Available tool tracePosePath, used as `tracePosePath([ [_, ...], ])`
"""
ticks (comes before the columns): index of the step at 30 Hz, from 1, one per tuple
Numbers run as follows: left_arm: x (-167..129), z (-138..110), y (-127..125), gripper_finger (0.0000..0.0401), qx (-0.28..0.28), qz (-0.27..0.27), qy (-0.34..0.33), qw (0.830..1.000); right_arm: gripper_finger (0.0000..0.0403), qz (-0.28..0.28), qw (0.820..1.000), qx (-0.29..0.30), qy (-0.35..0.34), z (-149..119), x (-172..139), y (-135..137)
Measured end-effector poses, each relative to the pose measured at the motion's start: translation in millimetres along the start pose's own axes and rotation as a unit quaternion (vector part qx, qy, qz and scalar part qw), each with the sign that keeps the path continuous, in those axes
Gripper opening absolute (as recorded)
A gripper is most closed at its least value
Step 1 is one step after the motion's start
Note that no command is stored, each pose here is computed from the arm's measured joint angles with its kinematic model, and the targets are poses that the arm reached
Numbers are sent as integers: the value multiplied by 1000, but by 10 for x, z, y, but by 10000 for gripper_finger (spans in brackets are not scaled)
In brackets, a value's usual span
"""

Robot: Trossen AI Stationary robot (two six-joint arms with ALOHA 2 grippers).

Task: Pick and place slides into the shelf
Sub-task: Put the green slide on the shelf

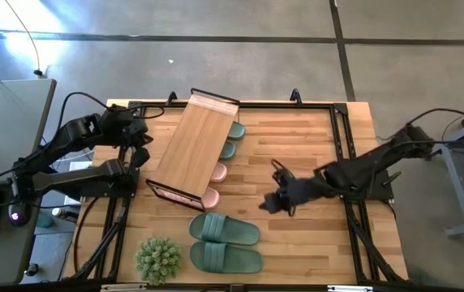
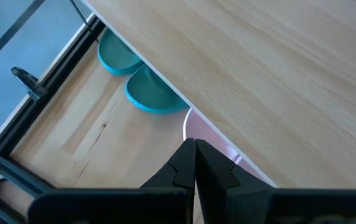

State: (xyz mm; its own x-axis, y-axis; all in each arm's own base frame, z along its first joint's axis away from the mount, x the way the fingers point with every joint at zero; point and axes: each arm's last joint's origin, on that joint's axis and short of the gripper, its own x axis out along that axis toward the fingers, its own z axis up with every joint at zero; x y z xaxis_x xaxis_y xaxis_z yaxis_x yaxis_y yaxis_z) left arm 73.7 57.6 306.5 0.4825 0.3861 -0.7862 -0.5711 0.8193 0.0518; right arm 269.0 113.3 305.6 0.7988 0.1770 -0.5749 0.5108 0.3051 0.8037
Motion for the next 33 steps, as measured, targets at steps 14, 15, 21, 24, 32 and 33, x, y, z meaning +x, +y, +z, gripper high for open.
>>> tracePosePath([
  [14, 0, 0, 1, 0, 5, 1, 0, 1000, 82, -74, 997, -11, 4, -705, 309, -203],
  [15, 0, 0, 1, 0, 5, 1, 0, 1000, 93, -83, 997, 4, 7, -752, 364, -235],
  [21, 0, 0, 0, 1, 5, 1, 0, 1000, 146, -98, 994, 42, 21, -977, 783, -393],
  [24, 0, 0, 0, 1, 5, 1, 0, 1000, 163, -73, 997, 37, 9, -999, 973, -411],
  [32, 0, 0, 0, 1, 5, 1, 0, 1000, 171, 2, 996, 71, -51, -745, 1454, -434],
  [33, 0, 0, 1, 1, 4, 1, 0, 1000, 170, 3, 995, 76, -59, -701, 1504, -454],
])
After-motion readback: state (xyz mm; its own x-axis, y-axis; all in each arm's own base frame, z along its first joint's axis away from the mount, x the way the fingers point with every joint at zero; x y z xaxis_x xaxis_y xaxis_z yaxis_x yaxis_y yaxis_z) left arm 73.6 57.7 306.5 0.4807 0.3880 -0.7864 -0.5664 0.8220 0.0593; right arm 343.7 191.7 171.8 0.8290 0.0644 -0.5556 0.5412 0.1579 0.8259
